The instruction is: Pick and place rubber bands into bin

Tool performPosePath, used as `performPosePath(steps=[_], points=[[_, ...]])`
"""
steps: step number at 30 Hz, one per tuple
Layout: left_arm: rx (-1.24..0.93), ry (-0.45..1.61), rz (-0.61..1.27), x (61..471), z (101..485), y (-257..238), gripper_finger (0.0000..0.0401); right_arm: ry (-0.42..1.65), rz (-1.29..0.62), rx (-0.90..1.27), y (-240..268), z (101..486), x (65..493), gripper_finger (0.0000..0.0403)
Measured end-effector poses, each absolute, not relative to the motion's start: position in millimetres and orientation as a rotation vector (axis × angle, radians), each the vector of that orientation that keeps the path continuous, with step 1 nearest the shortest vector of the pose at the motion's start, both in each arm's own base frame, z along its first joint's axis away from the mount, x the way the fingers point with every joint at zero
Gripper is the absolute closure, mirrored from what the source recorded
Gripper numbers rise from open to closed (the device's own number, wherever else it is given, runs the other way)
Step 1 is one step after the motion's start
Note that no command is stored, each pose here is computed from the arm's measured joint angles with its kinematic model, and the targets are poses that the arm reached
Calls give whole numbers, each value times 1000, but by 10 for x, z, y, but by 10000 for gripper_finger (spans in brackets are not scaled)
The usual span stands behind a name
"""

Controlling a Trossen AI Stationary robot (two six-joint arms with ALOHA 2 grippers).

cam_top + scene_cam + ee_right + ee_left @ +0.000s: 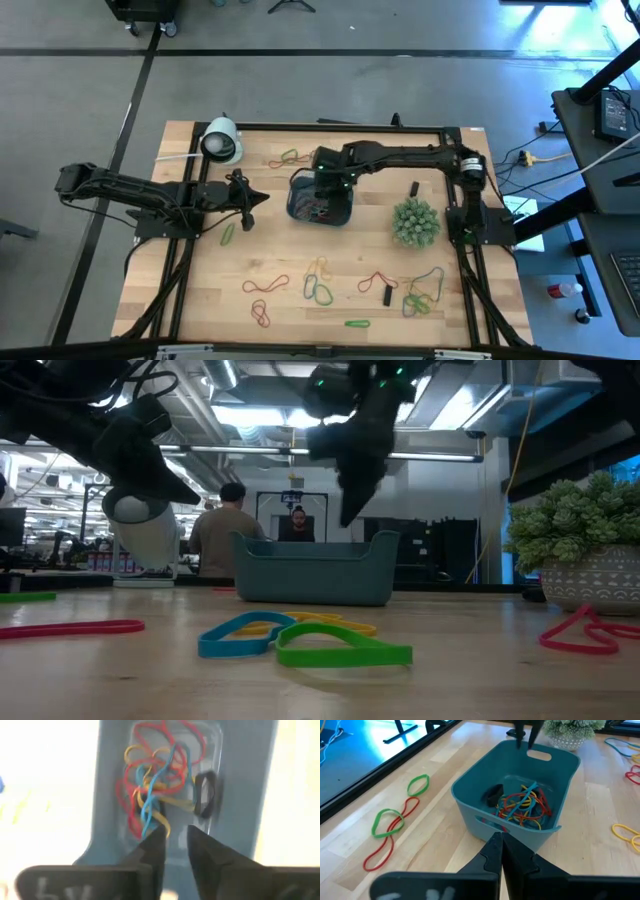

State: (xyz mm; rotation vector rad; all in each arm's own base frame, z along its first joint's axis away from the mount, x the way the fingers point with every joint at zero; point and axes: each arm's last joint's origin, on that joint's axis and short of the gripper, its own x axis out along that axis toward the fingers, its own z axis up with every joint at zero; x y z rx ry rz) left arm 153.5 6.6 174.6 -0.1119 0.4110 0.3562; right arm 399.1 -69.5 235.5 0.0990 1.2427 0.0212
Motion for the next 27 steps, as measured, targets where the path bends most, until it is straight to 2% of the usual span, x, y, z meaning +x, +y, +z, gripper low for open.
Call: performPosePath(steps=[3, 5, 11, 18, 21, 27], points=[[-114, 414, 357, 1534, 1742, 66, 399, 1207, 15, 104, -711, 2529, 3814, 383], [-114, 414, 357, 1534, 1742, 66, 399, 1159, 1, 100, -728, 2659, 3648, 395], [-107, 410, 381, 1534, 1744, 73, 396, 971, -75, 122, -746, 2784, 3045, 384], [-50, 376, 516, 1549, 1852, 172, 387, 737, -166, 152, -714, 2642, 2410, 399], [-21, 362, 576, 1557, 1931, 255, 378, 656, -188, 146, -700, 2532, 2232, 391], [-17, 372, 582, 1546, 1973, 408, 343, 510, -223, 122, -717, 2367, 2062, 387]])
